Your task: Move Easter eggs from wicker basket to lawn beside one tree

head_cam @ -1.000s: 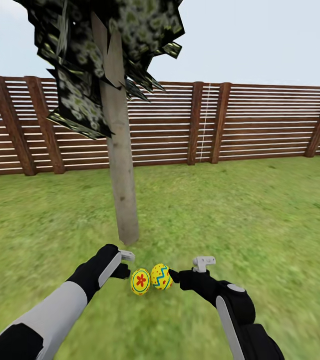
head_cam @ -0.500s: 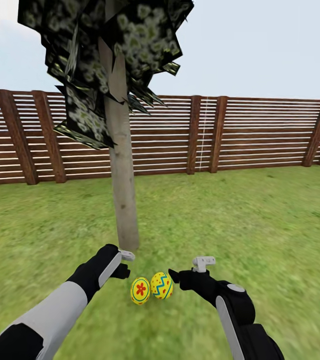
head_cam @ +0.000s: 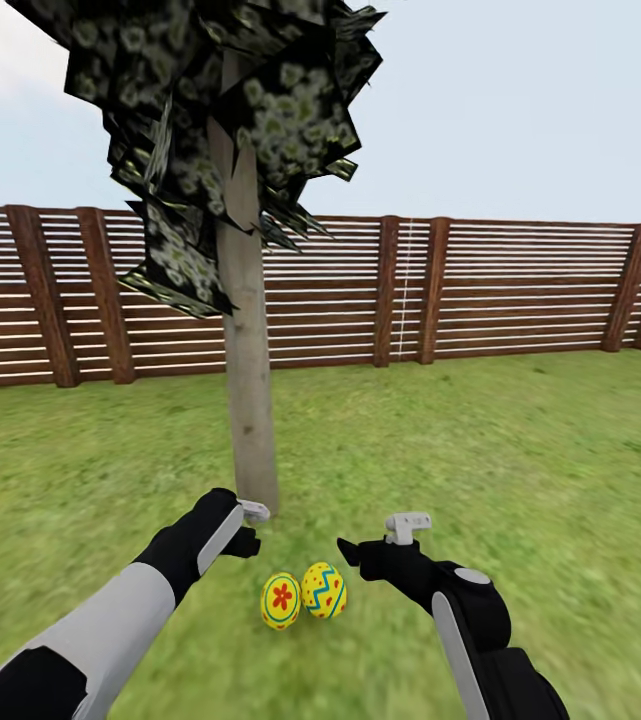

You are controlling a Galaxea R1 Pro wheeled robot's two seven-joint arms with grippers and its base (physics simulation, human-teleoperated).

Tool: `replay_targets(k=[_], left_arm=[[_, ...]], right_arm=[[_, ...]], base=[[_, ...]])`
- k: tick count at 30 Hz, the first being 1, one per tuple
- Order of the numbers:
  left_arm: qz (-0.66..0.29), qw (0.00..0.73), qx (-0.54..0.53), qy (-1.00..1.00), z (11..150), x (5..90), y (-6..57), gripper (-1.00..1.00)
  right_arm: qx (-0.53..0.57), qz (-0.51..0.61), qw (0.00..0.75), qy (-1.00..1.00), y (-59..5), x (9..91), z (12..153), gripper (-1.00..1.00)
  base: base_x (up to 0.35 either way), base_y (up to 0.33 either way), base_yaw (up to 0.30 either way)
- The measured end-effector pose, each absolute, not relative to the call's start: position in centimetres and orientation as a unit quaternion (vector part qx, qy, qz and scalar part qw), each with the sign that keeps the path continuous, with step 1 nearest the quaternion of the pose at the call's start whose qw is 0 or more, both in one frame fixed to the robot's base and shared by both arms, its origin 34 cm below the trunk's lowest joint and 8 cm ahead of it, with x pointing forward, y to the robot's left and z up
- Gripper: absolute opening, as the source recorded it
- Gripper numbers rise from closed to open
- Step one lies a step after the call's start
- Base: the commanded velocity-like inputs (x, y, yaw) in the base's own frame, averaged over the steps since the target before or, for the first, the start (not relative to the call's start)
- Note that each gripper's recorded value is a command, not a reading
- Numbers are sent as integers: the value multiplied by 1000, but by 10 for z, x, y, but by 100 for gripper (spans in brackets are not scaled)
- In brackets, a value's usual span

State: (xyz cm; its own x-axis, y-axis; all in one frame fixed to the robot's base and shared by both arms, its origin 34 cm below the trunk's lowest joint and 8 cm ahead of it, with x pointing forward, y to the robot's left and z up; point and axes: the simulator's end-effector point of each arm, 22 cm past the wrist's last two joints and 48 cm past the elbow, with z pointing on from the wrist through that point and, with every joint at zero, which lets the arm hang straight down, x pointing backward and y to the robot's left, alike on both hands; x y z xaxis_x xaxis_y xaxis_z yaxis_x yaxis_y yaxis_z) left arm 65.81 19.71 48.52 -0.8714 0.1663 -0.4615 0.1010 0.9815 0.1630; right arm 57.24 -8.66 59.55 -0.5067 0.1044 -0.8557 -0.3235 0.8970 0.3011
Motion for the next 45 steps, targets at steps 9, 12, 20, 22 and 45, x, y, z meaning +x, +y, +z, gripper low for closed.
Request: replay_targets(k=[9, 12, 20, 22, 45], left_arm=[[69, 262, 68, 960, 507, 659, 197, 100], [69, 268, 67, 959, 515, 659, 197, 100], [71, 280, 67, 955, 534, 660, 198, 100], [71, 280, 67, 955, 539, 661, 198, 100], [71, 279, 67, 955, 590, 674, 198, 100]], right_arm=[[-68, 215, 508, 832, -87, 569, 614, 100], [-69, 214, 513, 829, -88, 568, 620, 100], [-72, 213, 523, 822, -88, 566, 637, 100], [-72, 213, 523, 822, -88, 567, 642, 100], [-72, 213, 523, 822, -88, 581, 693, 100]], base=[[0, 0, 0], [0, 0, 0], [0, 0, 0], [0, 0, 0], [0, 0, 0]])
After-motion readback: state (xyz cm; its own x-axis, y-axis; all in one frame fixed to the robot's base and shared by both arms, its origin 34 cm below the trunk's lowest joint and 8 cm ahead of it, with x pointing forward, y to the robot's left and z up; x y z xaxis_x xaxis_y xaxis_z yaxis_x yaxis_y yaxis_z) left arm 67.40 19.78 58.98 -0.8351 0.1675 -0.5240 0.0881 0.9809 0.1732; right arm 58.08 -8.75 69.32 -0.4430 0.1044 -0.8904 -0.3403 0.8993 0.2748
